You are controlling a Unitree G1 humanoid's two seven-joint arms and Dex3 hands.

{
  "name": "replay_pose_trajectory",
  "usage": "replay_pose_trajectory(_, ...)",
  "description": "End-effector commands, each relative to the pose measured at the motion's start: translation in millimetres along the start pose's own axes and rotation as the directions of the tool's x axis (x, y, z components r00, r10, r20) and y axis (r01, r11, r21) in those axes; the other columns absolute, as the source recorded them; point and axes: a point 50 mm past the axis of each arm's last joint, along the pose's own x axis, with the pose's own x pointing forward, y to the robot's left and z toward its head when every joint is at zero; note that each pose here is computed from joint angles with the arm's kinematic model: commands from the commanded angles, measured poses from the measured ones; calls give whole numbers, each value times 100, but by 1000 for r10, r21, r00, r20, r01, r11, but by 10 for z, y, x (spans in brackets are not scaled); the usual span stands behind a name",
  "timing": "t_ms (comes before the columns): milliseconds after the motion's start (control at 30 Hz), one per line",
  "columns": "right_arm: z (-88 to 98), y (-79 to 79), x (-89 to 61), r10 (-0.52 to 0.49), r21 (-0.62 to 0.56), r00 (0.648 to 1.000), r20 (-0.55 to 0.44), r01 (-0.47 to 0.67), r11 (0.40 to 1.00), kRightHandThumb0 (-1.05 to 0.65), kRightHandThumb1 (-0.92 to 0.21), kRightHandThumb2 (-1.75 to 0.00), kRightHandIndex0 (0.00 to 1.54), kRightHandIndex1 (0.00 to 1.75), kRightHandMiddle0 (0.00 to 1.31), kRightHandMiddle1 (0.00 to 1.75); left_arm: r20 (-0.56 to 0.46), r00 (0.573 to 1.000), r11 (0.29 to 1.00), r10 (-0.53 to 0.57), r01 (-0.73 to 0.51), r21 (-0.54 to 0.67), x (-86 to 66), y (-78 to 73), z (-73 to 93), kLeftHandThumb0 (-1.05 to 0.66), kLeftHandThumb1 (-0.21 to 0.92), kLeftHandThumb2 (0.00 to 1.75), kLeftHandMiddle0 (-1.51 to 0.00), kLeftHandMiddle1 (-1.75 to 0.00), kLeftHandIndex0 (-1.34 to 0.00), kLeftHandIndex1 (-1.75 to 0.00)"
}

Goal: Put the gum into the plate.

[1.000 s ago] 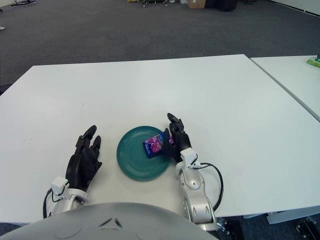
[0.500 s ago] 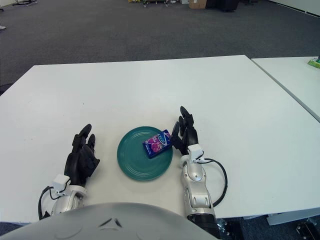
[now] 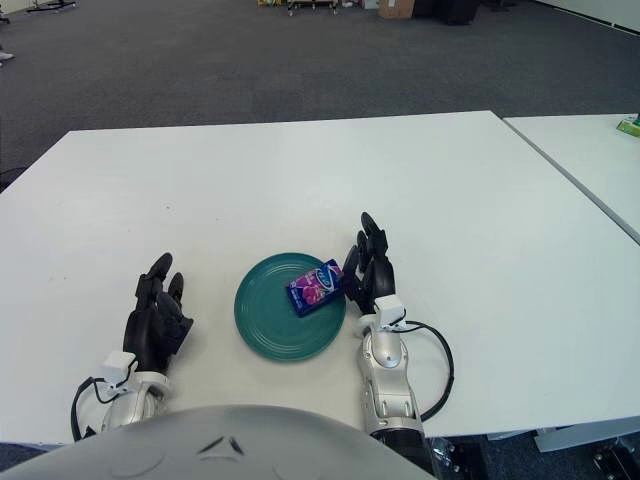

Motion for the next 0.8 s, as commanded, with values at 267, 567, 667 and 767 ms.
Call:
replay_pose_trajectory(267,-213,-51,-123,-22,-9,991,-129,21,1000,-85,-92,-101,16,2,0,25,-24,999,999,-21,20,-30,19,34,-68,-99,92,101,-25,-1,0,-52)
replay_pose_trajectory(567,-205,-105,-144,-18,-27,994,-110,15,1000,-85,-92,-100,18,2,0,29,-26,999,998,-40,38,-47,25,16,-98,-100,92,100,-21,0,0,-49)
replay_pose_trajectory(667,-190,-131,-144,-17,-35,995,-99,14,999,-84,-92,-100,19,2,0,31,-26,998,997,-48,47,-57,21,-7,-114,-100,92,100,-21,0,0,-47)
replay_pose_trajectory(767,-159,-158,-147,-11,-48,995,-102,6,999,-83,-92,-101,19,1,0,31,-19,998,997,-60,58,-59,10,-55,-112,-100,92,99,-21,0,0,-47)
